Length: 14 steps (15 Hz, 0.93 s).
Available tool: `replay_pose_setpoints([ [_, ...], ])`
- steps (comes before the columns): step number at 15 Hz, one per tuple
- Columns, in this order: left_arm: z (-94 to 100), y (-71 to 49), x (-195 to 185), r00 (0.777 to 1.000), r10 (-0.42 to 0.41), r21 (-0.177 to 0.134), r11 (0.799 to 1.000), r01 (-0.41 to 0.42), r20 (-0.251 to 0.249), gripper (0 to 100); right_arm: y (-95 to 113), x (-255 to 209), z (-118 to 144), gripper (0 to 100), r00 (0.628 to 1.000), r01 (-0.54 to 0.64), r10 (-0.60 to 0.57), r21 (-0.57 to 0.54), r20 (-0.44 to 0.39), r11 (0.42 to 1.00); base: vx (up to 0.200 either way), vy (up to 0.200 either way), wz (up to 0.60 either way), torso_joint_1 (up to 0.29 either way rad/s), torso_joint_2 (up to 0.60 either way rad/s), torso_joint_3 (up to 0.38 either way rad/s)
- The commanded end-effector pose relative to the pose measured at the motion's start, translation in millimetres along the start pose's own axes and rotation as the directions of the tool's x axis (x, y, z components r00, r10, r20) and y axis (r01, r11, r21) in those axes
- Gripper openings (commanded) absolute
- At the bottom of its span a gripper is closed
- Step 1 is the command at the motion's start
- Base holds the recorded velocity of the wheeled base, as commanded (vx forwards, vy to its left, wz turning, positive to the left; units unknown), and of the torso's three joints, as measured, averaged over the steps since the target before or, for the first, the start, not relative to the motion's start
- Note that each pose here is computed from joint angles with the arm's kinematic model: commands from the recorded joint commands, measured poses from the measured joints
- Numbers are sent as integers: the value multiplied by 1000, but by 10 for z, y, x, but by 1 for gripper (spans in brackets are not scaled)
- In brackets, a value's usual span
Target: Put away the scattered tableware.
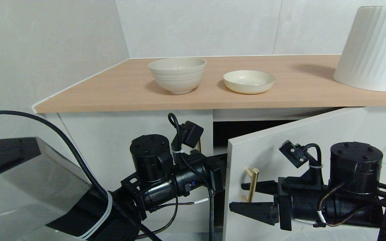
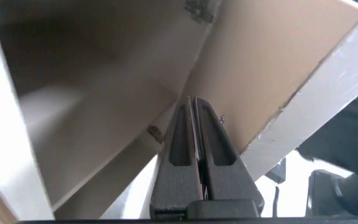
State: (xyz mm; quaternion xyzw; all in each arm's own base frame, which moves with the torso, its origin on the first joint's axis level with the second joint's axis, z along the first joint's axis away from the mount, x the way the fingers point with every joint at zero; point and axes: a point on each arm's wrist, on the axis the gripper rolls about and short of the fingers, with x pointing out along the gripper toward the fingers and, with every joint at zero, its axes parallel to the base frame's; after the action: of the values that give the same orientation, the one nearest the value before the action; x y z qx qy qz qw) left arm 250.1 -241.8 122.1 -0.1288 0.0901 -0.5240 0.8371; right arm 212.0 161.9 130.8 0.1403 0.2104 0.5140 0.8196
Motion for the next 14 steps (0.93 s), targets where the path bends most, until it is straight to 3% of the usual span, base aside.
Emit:
replay_pose_setpoints([
  [1, 11, -10, -4, 1000, -7, 1, 1000, 7, 2, 0, -123, -156, 60, 100, 996, 80, -78, -36, 52, 996, 0, 0, 0, 0, 0, 0],
  [3, -2, 2, 0, 1000, -5, -2, 1000, 5, -1, 0, -186, -279, 26, 100, 983, 174, -168, -74, 72, 982, 0, 0, 0, 0, 0, 0],
  [6, -38, 17, 7, 1000, 3, -7, 1000, -3, -11, 0, -112, -501, -133, 100, 957, 287, -279, -128, 77, 949, 0, 0, 0, 0, 0, 0],
  [10, 8, -4, -11, 1000, 3, -2, 1000, -3, 1, 0, 189, -915, -325, 100, 955, 289, -275, -142, 110, 947, 0, 0, 0, 0, 0, 0],
  [14, 9, 39, -23, 1000, 16, -4, 1000, -16, 1, 0, 311, -1128, -482, 100, 955, 292, -282, -132, 89, 947, 0, 0, 0, 0, 0, 0],
])
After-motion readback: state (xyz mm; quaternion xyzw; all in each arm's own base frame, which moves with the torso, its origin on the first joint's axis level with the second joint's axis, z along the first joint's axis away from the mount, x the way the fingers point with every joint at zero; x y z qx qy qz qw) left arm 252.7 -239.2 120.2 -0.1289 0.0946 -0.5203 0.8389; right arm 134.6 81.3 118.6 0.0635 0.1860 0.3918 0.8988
